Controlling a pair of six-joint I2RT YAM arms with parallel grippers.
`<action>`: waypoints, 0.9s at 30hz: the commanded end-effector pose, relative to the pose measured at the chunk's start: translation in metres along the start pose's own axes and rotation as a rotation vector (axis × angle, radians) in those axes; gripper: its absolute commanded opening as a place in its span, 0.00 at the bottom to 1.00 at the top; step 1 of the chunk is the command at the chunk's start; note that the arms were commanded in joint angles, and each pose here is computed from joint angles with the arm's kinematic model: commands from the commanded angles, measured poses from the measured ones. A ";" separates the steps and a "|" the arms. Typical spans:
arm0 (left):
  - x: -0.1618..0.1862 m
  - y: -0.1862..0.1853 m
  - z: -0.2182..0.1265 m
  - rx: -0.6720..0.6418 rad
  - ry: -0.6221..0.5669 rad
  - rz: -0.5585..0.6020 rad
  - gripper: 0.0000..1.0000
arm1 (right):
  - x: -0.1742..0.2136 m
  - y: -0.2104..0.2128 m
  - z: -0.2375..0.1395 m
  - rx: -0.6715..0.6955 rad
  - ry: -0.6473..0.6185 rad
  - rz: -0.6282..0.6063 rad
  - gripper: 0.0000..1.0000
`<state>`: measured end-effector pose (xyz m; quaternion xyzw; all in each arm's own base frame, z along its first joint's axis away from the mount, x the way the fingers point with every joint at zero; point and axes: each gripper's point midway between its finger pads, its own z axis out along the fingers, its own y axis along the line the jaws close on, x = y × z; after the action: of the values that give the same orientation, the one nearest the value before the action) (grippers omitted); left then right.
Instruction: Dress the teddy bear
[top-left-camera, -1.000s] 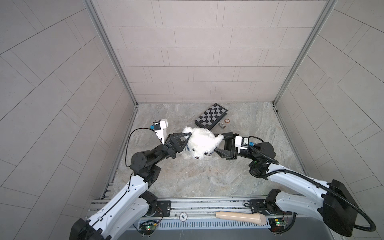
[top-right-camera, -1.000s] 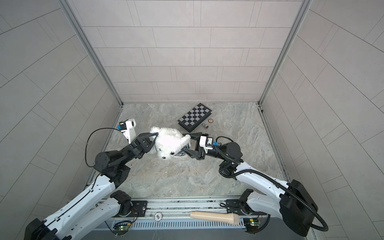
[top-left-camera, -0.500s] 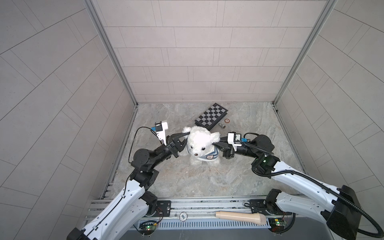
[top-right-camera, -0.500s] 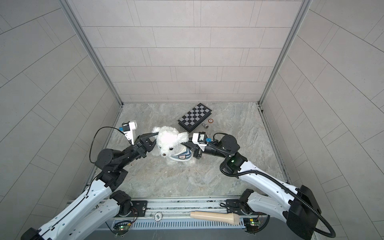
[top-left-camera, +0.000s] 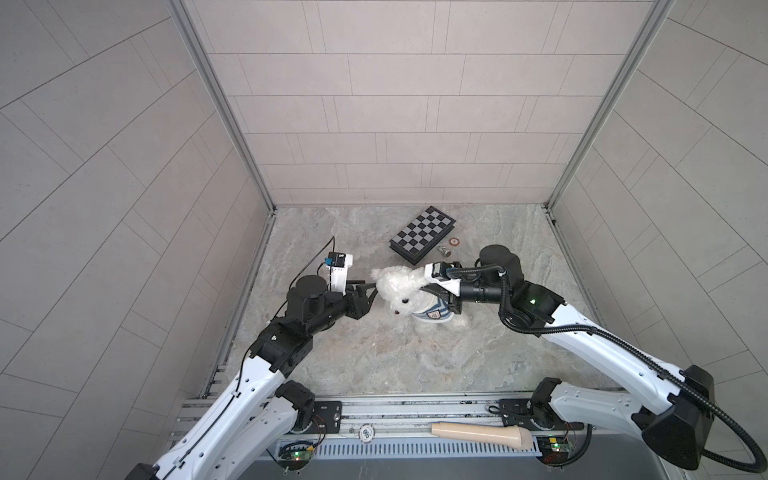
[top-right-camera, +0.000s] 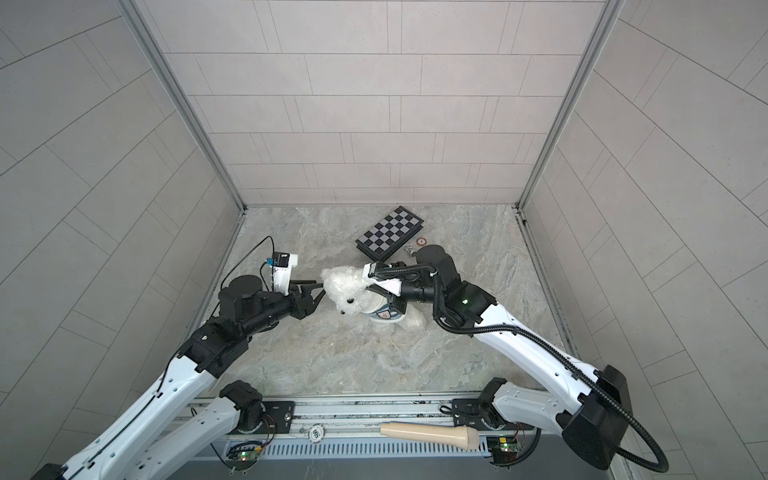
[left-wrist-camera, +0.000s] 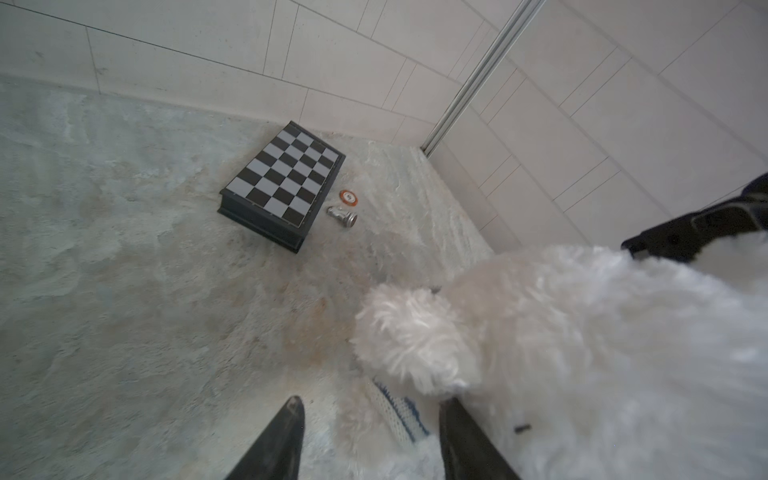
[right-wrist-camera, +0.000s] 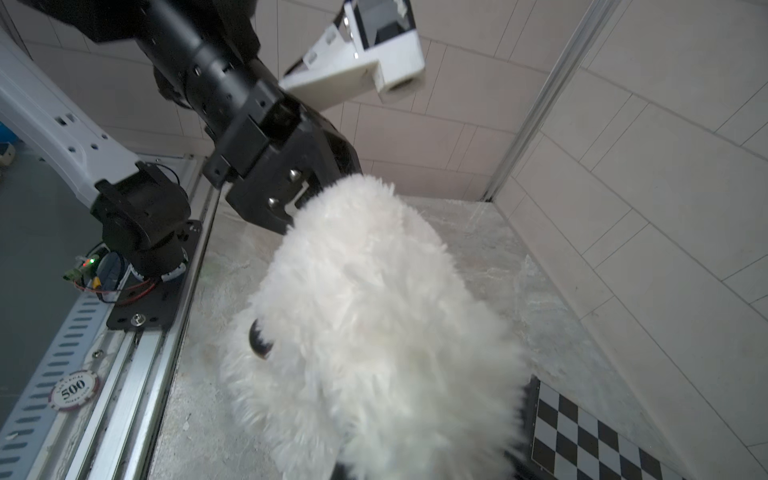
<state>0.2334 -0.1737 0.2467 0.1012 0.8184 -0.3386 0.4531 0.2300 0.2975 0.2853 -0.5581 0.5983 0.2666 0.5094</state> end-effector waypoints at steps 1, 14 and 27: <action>0.004 -0.013 -0.017 0.037 0.039 0.074 0.65 | 0.003 -0.002 -0.002 -0.003 0.047 -0.112 0.00; -0.018 -0.075 -0.027 0.307 0.015 0.225 0.81 | 0.012 0.009 0.011 -0.121 0.083 -0.178 0.00; -0.019 -0.099 0.002 0.298 0.038 0.359 0.78 | 0.001 0.008 0.009 -0.127 0.064 -0.153 0.00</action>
<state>0.1927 -0.2420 0.2861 0.3045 0.7593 -0.3806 0.4312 0.2334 0.3029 0.2582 -0.6340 0.5829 0.2306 0.4528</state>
